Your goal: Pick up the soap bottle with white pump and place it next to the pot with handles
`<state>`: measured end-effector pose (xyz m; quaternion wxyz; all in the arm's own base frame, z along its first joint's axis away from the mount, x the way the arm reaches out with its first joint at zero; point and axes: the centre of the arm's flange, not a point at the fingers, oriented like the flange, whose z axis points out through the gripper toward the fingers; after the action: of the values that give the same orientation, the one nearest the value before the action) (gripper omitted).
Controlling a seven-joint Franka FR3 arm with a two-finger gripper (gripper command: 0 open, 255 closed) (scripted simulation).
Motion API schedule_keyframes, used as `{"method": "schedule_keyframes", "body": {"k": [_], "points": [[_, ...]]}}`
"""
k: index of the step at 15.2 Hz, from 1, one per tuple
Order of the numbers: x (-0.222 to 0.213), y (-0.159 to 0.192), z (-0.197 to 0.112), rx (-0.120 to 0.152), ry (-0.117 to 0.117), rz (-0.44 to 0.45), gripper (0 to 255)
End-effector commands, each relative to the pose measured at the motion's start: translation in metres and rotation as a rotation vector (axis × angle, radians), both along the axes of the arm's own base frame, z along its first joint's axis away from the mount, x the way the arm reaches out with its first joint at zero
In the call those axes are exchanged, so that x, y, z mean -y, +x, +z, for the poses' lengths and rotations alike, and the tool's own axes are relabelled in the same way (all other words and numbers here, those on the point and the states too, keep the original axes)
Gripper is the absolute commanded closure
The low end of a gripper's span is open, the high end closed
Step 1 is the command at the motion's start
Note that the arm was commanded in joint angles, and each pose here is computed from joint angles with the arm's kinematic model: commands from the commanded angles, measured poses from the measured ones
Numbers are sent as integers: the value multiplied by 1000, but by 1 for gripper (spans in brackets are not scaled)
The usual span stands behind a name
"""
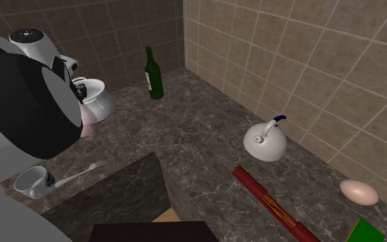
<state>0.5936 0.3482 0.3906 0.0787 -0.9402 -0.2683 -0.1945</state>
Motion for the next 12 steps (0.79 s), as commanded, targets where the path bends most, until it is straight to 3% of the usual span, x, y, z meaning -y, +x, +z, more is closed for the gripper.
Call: {"method": "schedule_keyframes", "body": {"k": [1, 12], "points": [[0, 0, -10, 1, 0, -1, 255], [0, 0, -63, 1, 0, -1, 255]]}}
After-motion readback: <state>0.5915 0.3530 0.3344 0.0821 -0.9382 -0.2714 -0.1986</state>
